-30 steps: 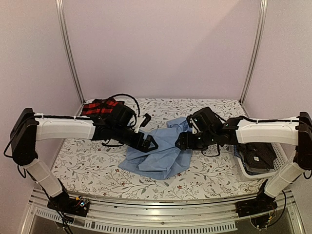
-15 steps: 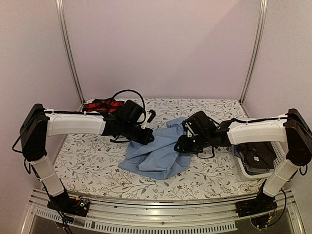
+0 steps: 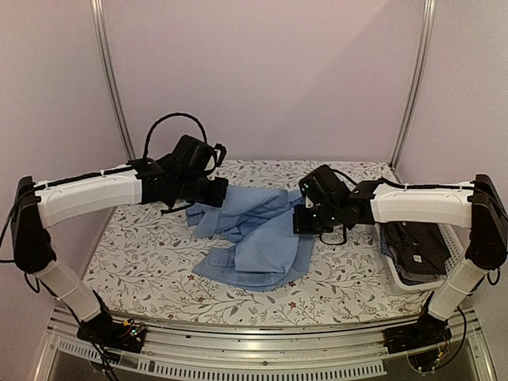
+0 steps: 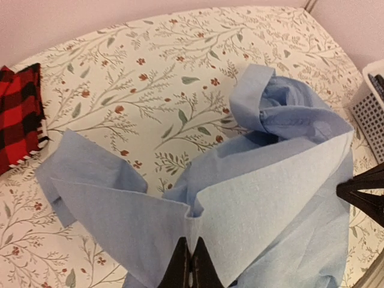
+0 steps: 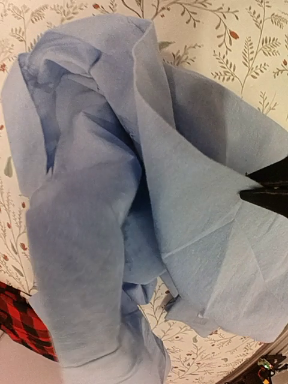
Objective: Fold and stack the long sleeve shirts
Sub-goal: Pick up the crumpled shirt from the center of the board, then flatten out the crumpled shirt at the center of the board.
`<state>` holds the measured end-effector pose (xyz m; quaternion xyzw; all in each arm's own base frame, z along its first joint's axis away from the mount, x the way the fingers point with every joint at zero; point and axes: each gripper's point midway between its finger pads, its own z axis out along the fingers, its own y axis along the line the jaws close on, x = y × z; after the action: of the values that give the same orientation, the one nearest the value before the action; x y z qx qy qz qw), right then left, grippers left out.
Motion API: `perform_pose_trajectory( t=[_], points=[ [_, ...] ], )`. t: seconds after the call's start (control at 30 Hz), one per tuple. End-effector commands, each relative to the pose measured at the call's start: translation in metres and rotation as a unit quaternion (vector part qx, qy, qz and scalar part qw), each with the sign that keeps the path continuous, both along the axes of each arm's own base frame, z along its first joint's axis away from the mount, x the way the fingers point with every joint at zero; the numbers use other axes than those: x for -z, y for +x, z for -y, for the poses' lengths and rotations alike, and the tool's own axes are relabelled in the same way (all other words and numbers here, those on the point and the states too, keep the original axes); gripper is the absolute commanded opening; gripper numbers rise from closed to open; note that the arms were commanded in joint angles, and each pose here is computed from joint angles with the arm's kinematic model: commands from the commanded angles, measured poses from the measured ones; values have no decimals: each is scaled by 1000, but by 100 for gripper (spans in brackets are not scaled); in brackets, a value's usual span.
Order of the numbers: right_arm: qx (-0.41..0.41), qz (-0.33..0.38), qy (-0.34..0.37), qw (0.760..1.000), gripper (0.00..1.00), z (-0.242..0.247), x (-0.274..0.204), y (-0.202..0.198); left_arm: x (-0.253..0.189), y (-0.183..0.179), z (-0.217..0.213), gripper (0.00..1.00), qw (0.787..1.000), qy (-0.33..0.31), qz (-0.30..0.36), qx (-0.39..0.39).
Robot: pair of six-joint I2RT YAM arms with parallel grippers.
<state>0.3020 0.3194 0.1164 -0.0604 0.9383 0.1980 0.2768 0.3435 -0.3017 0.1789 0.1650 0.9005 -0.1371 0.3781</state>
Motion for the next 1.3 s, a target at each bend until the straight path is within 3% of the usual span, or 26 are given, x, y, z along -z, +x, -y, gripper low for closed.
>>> perform_pose_trajectory(
  t=[0.0, 0.2, 0.37, 0.5, 0.63, 1.03, 1.17, 1.27],
  points=[
    [59, 75, -107, 990, 0, 48, -40, 32, -99, 29, -60, 0, 990, -3, 112, -90],
    [128, 169, -211, 954, 0, 112, -127, 67, -216, 39, -133, 0, 959, 1, 236, -159],
    [158, 252, -190, 936, 0, 135, -216, 84, -298, 27, -162, 0, 928, 1, 323, -187],
    [169, 323, -161, 917, 0, 142, -293, 86, -340, 15, -174, 0, 911, -1, 364, -196],
    [159, 371, -132, 905, 0, 143, -340, 78, -373, -4, -187, 0, 896, -20, 394, -204],
    [194, 483, -114, 846, 0, 186, -447, 47, -441, -63, -199, 0, 869, -95, 462, -147],
    [179, 487, -105, 848, 0, 194, -452, 77, -432, -37, -191, 0, 883, -63, 436, -159],
    [155, 451, -88, 874, 0, 191, -418, 120, -378, 15, -183, 0, 914, -29, 368, -167]
  ],
)
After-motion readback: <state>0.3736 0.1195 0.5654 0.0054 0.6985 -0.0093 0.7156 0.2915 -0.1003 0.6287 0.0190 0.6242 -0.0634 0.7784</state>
